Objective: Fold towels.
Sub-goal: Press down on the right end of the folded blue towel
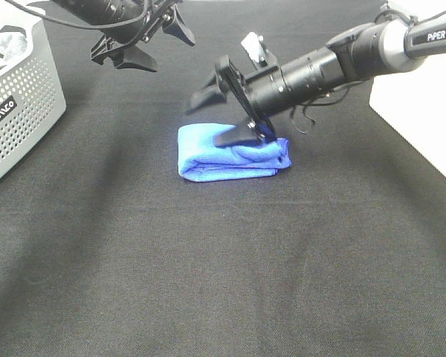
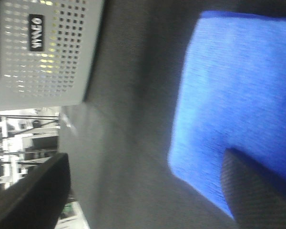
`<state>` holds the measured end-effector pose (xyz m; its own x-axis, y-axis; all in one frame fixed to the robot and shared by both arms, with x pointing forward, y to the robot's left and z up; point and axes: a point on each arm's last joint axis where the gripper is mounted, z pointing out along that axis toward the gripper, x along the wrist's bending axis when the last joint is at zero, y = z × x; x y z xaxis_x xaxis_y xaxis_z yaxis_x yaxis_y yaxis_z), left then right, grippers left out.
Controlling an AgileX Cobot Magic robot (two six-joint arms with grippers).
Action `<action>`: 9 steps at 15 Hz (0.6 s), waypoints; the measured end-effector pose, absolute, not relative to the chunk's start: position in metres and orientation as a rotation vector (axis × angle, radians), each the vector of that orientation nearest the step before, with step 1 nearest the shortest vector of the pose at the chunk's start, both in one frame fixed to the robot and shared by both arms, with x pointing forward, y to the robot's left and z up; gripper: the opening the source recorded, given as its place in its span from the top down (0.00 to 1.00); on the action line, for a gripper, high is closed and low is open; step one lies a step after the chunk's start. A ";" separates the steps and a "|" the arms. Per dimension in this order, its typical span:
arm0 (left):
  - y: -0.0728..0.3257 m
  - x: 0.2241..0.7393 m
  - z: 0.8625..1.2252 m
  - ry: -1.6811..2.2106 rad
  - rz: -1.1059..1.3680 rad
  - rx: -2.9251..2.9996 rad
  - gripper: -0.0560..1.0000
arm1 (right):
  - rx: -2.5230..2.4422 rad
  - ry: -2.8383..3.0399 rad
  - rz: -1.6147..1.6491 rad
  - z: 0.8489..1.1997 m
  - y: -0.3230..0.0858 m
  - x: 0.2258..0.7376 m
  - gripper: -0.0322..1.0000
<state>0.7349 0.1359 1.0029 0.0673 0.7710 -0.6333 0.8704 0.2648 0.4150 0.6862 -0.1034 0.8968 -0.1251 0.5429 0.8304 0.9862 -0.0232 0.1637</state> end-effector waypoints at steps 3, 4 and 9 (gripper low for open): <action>0.136 0.735 1.003 1.711 -0.152 1.518 0.24 | -1.649 -1.835 -0.930 0.887 -0.121 0.687 0.19; 0.136 0.735 1.003 1.711 -0.152 1.518 0.24 | -1.664 -1.860 -0.895 0.884 -0.127 0.687 0.19; 0.136 0.735 1.003 1.711 -0.152 1.518 0.24 | -1.665 -1.863 -0.873 0.899 -0.152 0.689 0.20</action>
<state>0.7349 0.1359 1.0030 0.0679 0.7707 -0.6336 0.8704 0.2646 0.4151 0.6889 -0.1518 0.8991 -0.1358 0.6758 0.7245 0.9892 0.0511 0.1377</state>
